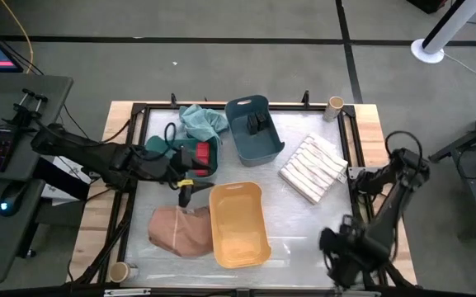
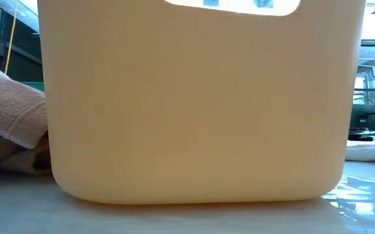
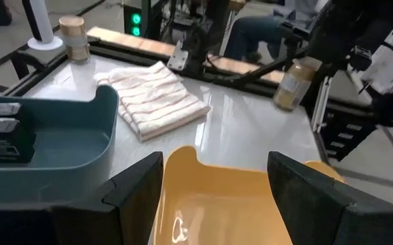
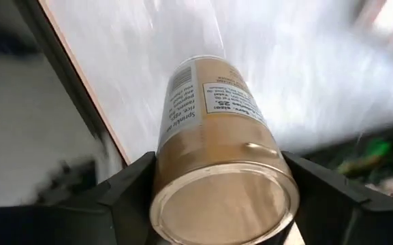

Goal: Sort spices by type
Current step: Put the bottom right gold seasoning bottle into the orange bin

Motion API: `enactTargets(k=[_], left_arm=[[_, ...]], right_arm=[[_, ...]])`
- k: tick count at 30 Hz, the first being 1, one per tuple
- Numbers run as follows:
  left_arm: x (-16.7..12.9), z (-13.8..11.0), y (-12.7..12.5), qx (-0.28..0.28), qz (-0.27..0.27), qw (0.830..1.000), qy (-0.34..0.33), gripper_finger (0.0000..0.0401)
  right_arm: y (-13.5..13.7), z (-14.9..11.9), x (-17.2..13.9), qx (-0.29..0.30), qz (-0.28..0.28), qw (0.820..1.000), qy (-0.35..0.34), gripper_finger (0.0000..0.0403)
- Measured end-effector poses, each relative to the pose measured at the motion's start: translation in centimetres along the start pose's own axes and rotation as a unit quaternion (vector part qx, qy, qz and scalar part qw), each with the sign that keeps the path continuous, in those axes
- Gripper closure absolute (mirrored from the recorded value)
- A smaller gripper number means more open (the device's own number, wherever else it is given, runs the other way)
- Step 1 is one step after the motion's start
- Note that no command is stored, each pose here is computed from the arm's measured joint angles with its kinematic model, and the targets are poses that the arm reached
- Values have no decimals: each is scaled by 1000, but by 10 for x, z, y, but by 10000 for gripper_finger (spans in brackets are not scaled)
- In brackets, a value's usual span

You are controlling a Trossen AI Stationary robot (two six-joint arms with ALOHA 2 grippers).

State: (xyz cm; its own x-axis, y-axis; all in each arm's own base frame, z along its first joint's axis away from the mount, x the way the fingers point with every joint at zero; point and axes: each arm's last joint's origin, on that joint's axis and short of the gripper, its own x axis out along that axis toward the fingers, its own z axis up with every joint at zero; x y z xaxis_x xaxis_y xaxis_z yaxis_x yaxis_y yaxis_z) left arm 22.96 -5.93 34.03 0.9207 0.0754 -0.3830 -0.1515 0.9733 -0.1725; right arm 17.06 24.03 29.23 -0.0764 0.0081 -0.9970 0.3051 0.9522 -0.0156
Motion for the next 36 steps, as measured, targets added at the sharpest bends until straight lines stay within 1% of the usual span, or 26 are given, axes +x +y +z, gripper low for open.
enactTargets(k=[3,6,9,11,14,17,19,21,23,27,36], left_arm=[[-10,4,2,-11,-4,1000,-16,154],[-15,5,5,-20,9,1000,-22,154],[-15,-2,5,-17,17,1000,10,154],[-14,-11,4,-26,26,998,50,154],[-12,-31,0,-30,48,990,132,154],[-9,-47,-6,-35,69,978,193,154],[-5,-55,-11,-35,77,973,217,154],[-1,-62,-17,-32,78,969,230,154],[4,-67,-23,-28,78,967,239,154],[14,-76,-28,-21,89,962,256,154],[26,-85,-32,-23,105,956,273,154]], right_arm=[[-9,33,-33,15,27,997,-77,129],[-26,72,-67,33,40,983,-179,129],[-44,114,-89,20,32,971,-237,129],[-56,143,-95,5,18,969,-248,129],[-70,184,-92,-20,14,974,-226,129],[-77,223,-78,-35,20,981,-189,129],[-79,244,-64,-38,24,988,-151,129],[-81,259,-51,-37,36,993,-110,129],[-82,271,-39,-30,46,996,-73,129],[-79,290,-17,-21,54,997,-51,129],[-75,305,14,1,39,999,-11,129]])
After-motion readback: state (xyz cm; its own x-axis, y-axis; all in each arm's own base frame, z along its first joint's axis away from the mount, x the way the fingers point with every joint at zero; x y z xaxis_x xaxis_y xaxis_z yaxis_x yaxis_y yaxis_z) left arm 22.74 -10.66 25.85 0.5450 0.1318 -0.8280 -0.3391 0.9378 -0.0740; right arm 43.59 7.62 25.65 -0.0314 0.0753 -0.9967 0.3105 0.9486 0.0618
